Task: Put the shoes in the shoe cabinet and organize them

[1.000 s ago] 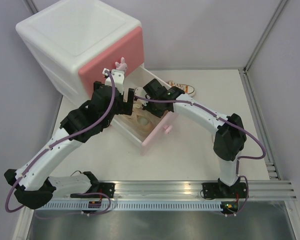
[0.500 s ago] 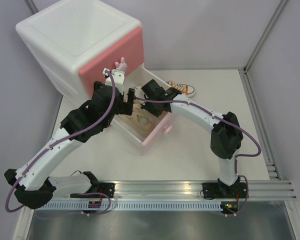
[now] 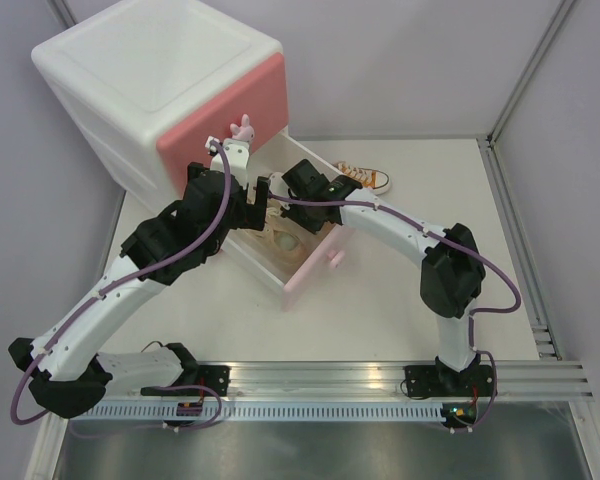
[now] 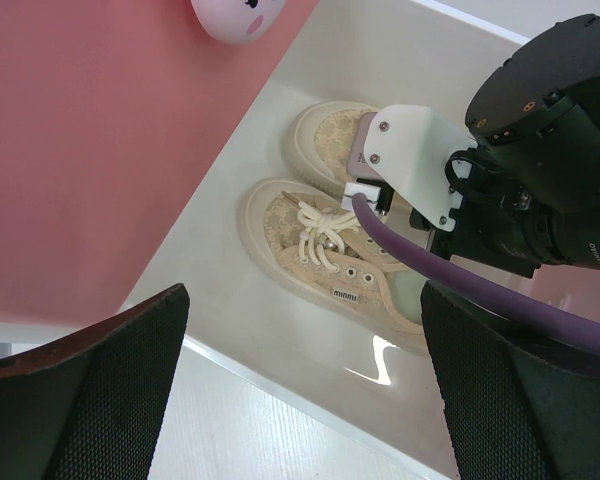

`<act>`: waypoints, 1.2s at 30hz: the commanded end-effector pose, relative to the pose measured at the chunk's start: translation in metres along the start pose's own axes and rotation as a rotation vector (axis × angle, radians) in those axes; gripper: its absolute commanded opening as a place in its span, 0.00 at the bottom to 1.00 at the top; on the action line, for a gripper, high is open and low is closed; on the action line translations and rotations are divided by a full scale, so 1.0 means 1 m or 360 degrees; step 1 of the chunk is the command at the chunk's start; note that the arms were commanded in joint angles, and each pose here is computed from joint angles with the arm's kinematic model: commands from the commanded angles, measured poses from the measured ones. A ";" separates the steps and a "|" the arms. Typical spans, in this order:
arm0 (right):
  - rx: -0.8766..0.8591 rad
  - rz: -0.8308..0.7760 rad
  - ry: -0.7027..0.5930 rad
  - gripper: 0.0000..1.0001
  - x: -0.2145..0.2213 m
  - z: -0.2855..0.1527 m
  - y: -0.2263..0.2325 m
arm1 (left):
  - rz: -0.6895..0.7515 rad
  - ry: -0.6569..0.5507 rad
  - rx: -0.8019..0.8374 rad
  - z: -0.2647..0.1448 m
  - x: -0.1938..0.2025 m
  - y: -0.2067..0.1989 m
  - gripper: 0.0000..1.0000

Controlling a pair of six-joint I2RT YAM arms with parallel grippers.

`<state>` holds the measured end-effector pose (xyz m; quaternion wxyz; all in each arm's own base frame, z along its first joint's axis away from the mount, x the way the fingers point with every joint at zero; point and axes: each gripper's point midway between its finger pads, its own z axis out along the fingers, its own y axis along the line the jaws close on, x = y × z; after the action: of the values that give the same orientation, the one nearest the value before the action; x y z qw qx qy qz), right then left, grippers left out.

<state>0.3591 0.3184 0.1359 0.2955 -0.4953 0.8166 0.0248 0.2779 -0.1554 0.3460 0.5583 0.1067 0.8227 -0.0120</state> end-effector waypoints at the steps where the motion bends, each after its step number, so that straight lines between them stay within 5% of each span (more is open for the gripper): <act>1: 0.0125 0.0044 -0.0233 0.10 -0.041 -0.003 -0.018 | 0.0004 -0.0038 -0.0017 -0.001 -0.006 0.003 1.00; 8: 0.0118 0.0069 -0.0287 0.45 -0.048 -0.022 -0.019 | -0.0002 -0.0036 -0.0017 -0.001 -0.006 0.002 1.00; 23: 0.0280 0.0404 -0.0769 0.71 -0.090 -0.140 -0.046 | -0.0057 -0.0052 -0.0014 0.002 -0.010 -0.002 1.00; 36: 0.0410 0.0638 -0.0655 0.81 0.053 -0.188 -0.019 | -0.0073 -0.0050 0.0033 0.014 -0.018 -0.017 1.00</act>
<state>0.2847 0.2237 0.2769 0.5078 -0.3071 0.8009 0.0797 0.2892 -0.1681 0.3327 0.5451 0.1148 0.8304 -0.0041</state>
